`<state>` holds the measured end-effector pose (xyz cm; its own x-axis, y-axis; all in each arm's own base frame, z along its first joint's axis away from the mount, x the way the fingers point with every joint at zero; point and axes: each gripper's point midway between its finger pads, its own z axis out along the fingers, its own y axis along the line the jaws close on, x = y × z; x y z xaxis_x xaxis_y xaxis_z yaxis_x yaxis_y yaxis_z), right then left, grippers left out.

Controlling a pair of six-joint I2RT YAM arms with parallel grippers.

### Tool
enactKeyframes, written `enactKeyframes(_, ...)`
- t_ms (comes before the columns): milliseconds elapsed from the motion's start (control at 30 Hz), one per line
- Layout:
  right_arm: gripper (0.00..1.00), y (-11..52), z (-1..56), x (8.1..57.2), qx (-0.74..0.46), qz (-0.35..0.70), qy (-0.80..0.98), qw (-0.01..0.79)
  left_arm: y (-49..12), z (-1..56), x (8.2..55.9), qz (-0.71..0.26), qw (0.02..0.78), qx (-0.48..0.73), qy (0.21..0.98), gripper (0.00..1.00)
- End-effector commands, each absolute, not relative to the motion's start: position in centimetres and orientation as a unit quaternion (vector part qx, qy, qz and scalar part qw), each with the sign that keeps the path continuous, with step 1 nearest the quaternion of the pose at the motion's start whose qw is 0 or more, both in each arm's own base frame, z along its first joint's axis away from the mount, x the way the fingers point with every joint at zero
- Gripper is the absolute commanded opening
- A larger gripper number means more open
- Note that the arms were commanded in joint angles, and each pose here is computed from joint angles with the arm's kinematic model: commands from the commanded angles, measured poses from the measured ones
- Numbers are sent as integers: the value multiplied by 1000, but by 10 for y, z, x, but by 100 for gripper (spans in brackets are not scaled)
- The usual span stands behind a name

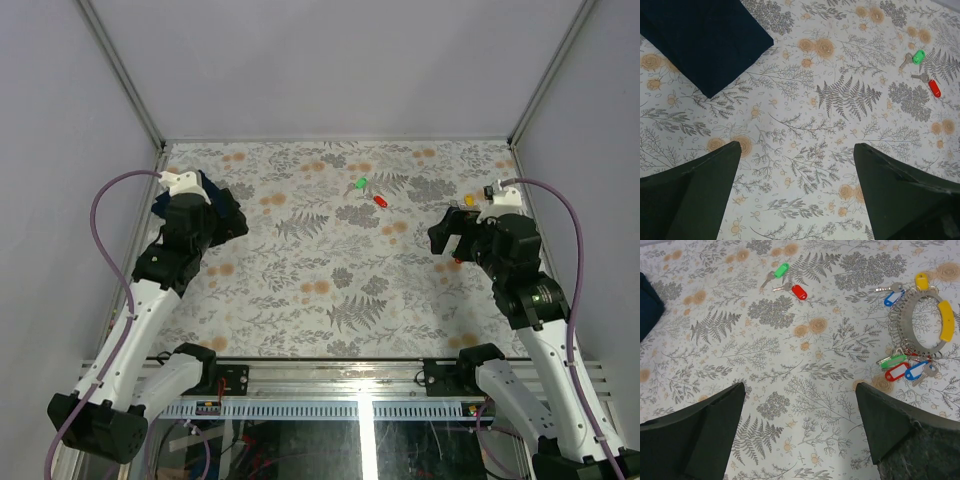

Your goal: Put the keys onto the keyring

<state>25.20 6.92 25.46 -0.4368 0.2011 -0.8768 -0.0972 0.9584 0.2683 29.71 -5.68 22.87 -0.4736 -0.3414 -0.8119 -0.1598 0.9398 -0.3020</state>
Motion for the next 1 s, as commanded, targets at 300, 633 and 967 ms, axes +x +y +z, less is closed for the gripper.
enactKeyframes(300, 99, 78, 310, 254, 26, 184, 787, 588, -47, 255, 317, -88, 539, -186, 817, 100)
enactKeyframes(633, 100, 72, 257, 284, 54, 123, 869, 476, -46, 249, 323, -84, 544, -184, 814, 100)
enactKeyframes(967, 99, 44, 197, 342, 98, 41, 911, 398, -50, 227, 326, -72, 522, -150, 836, 100)
